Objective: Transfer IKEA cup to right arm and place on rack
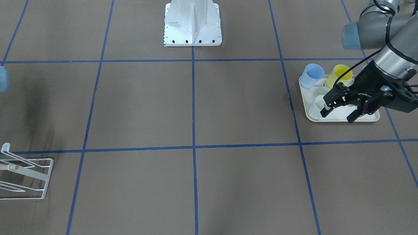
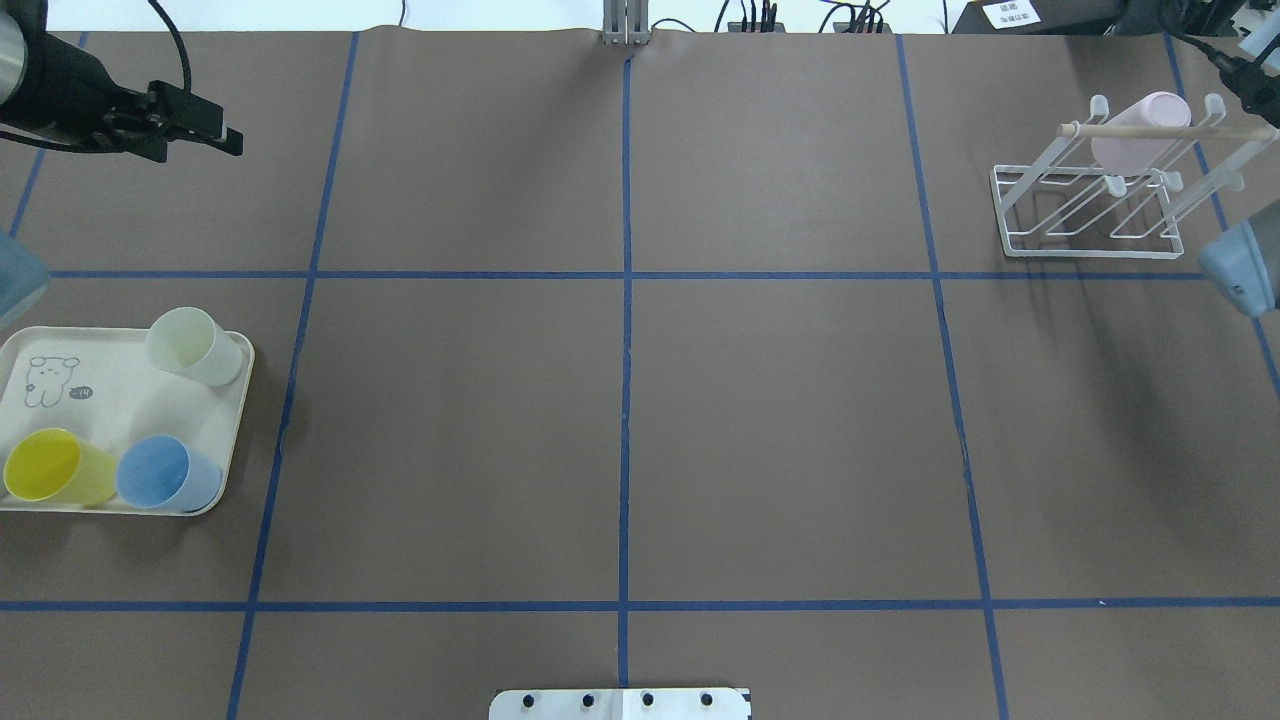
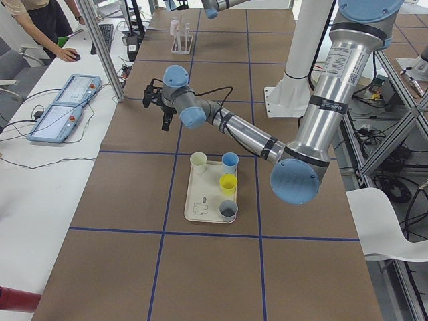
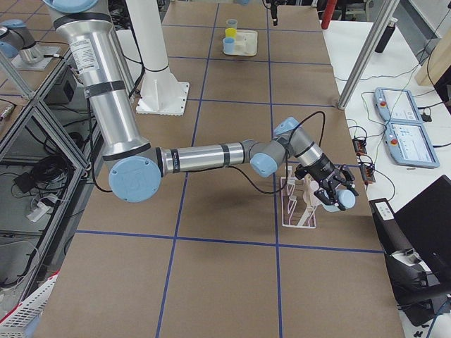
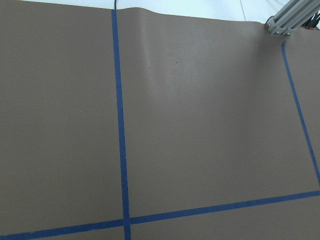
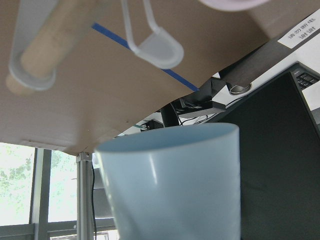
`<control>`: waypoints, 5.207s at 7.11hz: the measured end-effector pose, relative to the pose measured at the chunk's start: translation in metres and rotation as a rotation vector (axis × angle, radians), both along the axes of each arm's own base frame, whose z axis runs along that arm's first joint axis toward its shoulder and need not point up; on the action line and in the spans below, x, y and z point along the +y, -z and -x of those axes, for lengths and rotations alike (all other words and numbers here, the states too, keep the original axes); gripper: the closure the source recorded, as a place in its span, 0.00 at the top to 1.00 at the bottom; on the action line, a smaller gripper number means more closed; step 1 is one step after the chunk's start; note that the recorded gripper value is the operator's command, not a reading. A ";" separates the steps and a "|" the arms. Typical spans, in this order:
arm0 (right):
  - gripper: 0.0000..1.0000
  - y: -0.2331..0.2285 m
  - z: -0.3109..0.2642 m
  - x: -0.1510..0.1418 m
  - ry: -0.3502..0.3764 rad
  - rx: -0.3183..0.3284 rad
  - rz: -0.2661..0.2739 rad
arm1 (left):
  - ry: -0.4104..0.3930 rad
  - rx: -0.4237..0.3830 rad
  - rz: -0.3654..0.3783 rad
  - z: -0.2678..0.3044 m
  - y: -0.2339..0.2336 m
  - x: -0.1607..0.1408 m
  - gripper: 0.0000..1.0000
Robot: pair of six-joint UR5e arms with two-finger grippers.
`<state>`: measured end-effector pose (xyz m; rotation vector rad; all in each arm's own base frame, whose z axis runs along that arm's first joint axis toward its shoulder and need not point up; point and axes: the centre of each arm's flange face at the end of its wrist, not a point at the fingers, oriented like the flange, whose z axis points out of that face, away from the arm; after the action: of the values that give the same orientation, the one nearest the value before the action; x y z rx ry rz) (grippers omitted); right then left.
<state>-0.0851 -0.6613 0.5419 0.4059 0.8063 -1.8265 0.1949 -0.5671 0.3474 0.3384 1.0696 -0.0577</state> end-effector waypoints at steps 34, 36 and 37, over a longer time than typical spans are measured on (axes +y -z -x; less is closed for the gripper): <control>0.99 0.071 0.047 0.017 -0.168 -0.462 -0.083 | 0.001 -0.016 -0.030 0.023 -0.011 0.022 1.00; 0.99 0.095 0.058 0.032 -0.293 -0.852 0.014 | -0.015 -0.090 -0.088 0.061 -0.050 0.035 1.00; 1.00 0.109 0.063 0.042 -0.358 -1.030 0.079 | -0.033 -0.134 -0.118 0.081 -0.075 0.044 1.00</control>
<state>-0.1481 -0.6196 0.4325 0.9650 0.0680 -1.0767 0.1136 -0.5235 0.4226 0.4251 0.9475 0.0566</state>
